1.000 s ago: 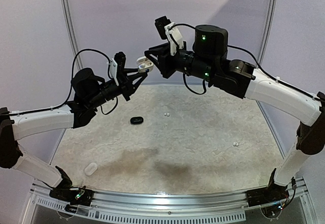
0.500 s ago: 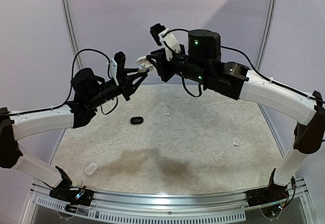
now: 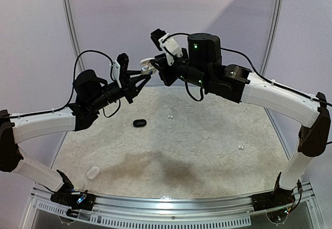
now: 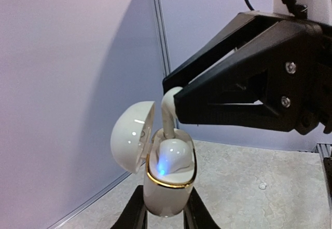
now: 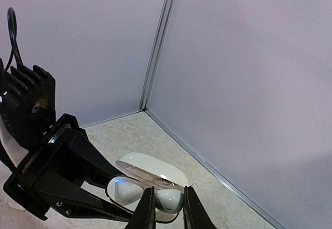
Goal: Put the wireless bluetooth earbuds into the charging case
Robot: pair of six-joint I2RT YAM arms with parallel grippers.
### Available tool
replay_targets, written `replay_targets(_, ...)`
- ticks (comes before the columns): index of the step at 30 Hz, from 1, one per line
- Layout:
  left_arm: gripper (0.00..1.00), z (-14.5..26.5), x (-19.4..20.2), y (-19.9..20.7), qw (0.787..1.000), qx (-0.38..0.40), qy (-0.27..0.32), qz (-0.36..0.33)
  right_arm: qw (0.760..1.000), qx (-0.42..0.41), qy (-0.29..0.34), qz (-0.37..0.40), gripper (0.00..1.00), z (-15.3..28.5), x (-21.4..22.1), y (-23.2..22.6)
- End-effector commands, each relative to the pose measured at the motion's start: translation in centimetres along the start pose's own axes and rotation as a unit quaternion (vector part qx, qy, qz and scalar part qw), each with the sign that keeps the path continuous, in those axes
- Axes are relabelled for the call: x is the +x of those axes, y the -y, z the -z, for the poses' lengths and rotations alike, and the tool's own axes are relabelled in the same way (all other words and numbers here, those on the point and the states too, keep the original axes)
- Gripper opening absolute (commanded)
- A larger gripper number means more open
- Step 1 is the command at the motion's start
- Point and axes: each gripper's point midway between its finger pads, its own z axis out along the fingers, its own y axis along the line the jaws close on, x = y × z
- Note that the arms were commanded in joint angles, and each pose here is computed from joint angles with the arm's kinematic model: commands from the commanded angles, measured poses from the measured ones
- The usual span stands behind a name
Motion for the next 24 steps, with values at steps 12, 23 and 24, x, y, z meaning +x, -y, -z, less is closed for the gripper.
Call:
replay_targets(12, 0.00, -0.1, -1.7, 0.6, 1.000, 0.008, 0.026, -0.003, 0.997, 0.028, -0.055, 0.050, 0.00, -1.6, 2.9, 0.4)
replay_targets(23, 0.00, 0.0, -1.5, 0.7, 1.000, 0.009, 0.026, -0.004, 0.998, -0.009, -0.047, 0.041, 0.03, -2.0, 2.8, -1.0)
replay_targets(24, 0.00, 0.0, -1.4, 0.7, 1.000, 0.010, 0.026, -0.003, 0.998, -0.010, -0.043, 0.039, 0.03, -1.9, 2.6, -1.0)
